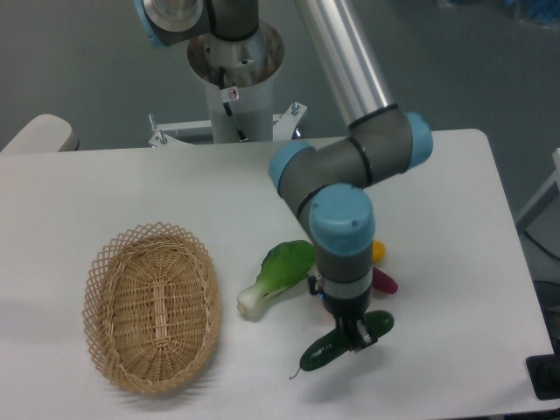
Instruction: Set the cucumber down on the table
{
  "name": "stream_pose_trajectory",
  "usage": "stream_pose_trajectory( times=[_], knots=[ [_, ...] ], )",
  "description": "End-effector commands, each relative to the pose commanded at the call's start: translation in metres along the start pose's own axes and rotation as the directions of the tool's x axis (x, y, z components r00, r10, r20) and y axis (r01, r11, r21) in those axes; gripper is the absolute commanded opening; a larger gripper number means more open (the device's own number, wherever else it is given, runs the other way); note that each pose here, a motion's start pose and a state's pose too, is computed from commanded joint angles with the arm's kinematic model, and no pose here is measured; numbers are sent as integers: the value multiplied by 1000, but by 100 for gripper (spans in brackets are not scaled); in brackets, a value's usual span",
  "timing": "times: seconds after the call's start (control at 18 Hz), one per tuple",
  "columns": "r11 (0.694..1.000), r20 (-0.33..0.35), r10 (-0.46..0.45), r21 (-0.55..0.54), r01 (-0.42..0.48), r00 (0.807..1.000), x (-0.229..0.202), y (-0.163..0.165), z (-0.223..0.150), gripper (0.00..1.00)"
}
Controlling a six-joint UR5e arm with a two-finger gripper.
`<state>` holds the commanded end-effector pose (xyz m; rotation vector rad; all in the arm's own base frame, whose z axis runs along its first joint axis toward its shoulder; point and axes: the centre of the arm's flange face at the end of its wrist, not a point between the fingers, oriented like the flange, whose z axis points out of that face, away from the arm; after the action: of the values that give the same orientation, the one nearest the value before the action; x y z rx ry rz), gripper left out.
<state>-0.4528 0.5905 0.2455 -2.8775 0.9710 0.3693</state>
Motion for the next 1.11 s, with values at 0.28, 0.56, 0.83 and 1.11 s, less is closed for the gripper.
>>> stream_pose_trajectory(
  times=[0.28, 0.56, 0.83, 1.11],
  knots=[
    [998, -47, -70, -6, 70, 996, 11, -3, 28, 26],
    [997, -67, -77, -7, 77, 995, 16, -7, 35, 26],
    [997, -70, -74, -11, 74, 995, 17, -8, 38, 49],
    [998, -52, -67, -13, 67, 996, 16, -15, 31, 100]
  ],
)
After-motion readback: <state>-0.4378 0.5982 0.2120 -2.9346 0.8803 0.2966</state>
